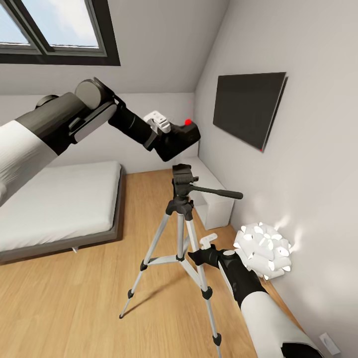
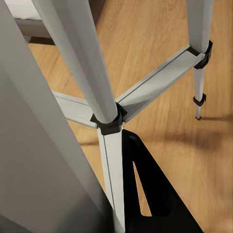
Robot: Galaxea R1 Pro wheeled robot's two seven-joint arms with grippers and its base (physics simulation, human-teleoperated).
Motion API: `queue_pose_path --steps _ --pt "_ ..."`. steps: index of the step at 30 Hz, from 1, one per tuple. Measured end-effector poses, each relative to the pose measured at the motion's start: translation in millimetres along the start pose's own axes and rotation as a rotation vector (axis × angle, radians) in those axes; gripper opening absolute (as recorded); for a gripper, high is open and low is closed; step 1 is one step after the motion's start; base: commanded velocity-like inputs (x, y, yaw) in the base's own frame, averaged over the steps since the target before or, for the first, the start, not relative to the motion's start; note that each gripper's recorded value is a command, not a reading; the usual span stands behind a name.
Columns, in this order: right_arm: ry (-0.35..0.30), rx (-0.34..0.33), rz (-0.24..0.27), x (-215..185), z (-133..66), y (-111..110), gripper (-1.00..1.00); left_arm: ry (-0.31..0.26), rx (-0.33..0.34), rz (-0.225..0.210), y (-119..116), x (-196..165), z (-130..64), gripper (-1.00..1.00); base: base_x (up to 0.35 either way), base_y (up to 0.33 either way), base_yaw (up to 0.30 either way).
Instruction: Attach the digital camera to the camera tripod in the bedroom.
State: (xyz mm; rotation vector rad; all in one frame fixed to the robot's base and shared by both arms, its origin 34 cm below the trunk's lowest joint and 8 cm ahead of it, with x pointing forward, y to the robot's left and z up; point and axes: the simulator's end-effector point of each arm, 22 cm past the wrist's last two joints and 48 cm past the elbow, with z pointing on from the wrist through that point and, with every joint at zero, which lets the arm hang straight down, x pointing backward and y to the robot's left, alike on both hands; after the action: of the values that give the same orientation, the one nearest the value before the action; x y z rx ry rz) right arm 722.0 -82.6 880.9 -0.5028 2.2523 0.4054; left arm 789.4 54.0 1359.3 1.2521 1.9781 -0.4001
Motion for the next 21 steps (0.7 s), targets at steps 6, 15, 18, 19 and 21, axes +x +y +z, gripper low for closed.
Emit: queue_pose_path --steps 6,15,18,19,21 --pt "0.001 -0.001 -0.002 0.0 0.0 0.0 -1.0 0.004 0.123 -0.002 -23.8 4.7 -6.0 -1.0 0.0 0.0 0.0" --pt "0.001 -0.001 -0.002 0.0 0.0 0.0 -1.0 0.001 0.142 -0.009 -25.0 6.0 -9.3 -1.0 0.0 0.0 0.0" --pt "0.001 0.0 -0.002 0.0 0.0 0.0 -1.0 -0.003 0.156 -0.023 -23.9 8.5 -13.1 -1.0 0.0 0.0 0.0" --pt "0.001 0.0 -0.002 0.0 0.0 0.0 -1.0 -0.004 0.158 -0.026 -23.6 9.1 -13.7 -1.0 0.0 0.0 0.0" --pt "0.001 0.0 -0.003 0.0 0.0 0.0 -1.0 -0.001 0.159 -0.031 -22.5 11.4 -14.3 -1.0 0.0 0.0 0.0"
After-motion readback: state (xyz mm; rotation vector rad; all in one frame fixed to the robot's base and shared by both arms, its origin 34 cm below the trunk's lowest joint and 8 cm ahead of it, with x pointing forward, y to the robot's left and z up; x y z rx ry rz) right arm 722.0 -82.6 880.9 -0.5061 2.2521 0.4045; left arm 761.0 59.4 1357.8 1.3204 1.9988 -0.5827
